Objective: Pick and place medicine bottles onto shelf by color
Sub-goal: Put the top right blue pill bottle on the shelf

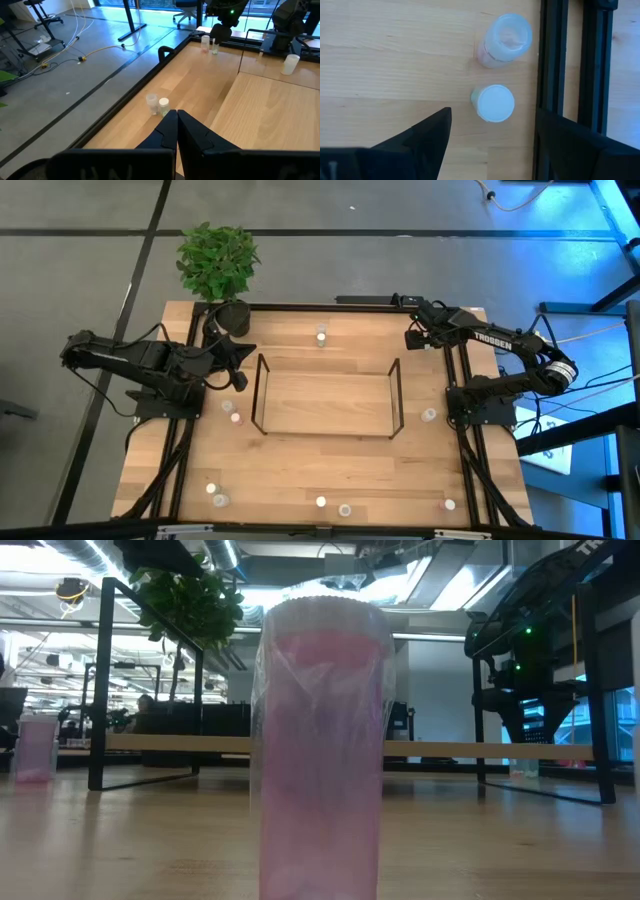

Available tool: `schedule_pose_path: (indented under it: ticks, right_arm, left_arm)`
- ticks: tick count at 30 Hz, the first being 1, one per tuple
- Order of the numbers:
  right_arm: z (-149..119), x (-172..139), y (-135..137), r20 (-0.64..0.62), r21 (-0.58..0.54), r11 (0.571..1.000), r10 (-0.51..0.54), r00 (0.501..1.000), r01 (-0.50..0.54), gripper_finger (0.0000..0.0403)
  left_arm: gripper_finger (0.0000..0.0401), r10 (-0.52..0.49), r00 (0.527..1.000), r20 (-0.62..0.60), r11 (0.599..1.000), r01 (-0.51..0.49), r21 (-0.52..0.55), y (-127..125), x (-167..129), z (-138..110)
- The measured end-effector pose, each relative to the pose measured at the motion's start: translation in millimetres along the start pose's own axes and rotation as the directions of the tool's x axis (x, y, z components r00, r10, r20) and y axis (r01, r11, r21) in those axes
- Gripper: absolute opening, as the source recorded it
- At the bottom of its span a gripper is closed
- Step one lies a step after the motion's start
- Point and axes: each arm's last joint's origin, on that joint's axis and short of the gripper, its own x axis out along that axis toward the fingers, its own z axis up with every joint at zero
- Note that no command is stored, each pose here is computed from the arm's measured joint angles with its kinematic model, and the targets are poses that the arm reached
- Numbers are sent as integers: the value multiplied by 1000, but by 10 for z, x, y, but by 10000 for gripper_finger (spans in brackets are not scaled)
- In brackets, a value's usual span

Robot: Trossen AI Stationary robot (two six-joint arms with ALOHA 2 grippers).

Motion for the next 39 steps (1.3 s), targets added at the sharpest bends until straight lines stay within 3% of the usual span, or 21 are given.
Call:
schedule_pose_path:
  ticks: [6, 10, 18, 39]
  right_arm:
    - [-114, 138, -15, -20, -63, 998, 6, 1000, -8, 291]
    - [-121, 155, -24, -1, -31, 999, -17, 1000, 17, 291]
    - [-45, 152, 31, 74, -46, 998, 37, 997, -34, 291]
    - [-61, 153, 13, 66, -27, 1000, 9, 998, -7, 290]
  left_arm:
    - [0, 0, 1000, 0, 1000, 0, 0, -1, 1, 0]
    - [0, 0, 1000, 0, 1000, 0, 0, 0, 0, 0]
    - [0, 0, 1000, 0, 1000, 0, 0, -1, 1, 0]
    - [0, 0, 1000, 0, 1000, 0, 0, 0, 0, 0]
